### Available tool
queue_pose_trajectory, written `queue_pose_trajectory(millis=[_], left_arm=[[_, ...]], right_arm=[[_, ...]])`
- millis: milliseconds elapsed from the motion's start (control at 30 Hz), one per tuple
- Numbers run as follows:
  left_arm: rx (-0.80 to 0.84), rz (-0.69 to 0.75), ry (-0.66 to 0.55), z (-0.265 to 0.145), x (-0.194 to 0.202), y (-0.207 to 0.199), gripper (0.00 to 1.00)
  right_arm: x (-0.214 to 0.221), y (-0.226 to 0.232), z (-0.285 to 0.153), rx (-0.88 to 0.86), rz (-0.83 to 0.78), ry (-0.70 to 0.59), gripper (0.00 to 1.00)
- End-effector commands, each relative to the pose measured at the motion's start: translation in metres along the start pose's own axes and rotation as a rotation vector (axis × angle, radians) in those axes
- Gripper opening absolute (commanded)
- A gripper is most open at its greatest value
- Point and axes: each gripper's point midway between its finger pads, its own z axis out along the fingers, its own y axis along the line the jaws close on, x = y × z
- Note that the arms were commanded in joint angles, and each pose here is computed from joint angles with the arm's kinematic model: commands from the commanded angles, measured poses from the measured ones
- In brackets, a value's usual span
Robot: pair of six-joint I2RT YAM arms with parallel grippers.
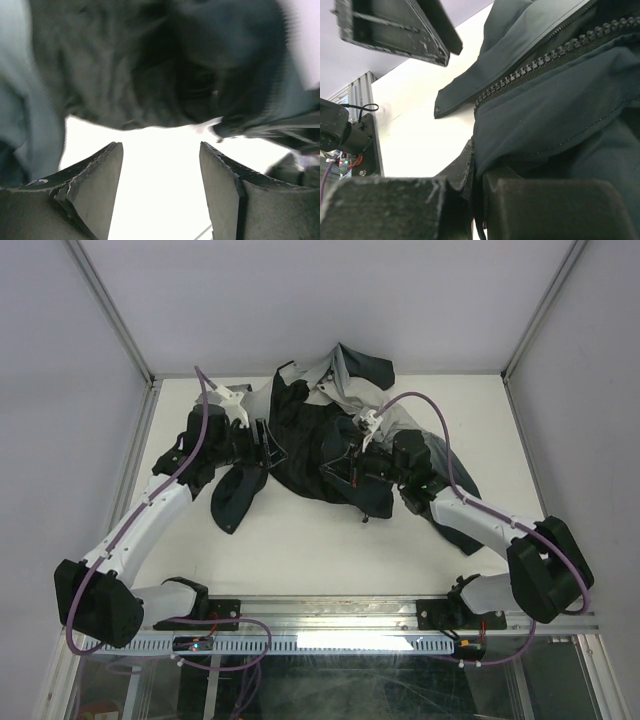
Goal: Zip up the jacket
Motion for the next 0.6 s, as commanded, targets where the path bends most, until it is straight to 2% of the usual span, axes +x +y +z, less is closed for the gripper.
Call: queue_pose_trajectory(millis=[0, 100, 200, 367, 567], left_arm=[[-0.442, -0.032, 0.107, -0.030, 0.030, 0.082, 0.64], [-0.644, -0.076, 0.190, -0.050, 0.052, 0.121, 0.67], [-0.724, -0.107, 0.244, -0.060, 0.068, 0.140, 0.69], [-0.682, -0.141, 0.368, -0.044, 0.098, 0.150, 0.74], [-0.605, -0.228, 0.488, -0.011, 0.128, 0.155, 0.71]], right_arm=[[-0.036, 0.007, -0.008, -0.007, -0.117, -0.088, 0.00], [-0.030, 0.007, -0.012, 0.003, -0.099, -0.086, 0.00], [-0.024, 0.006, -0.014, 0.006, -0.081, -0.079, 0.00], [-0.018, 0.005, -0.014, 0.010, -0.084, -0.080, 0.00], [-0.022, 0.004, -0.020, 0.008, -0.105, -0.107, 0.00]])
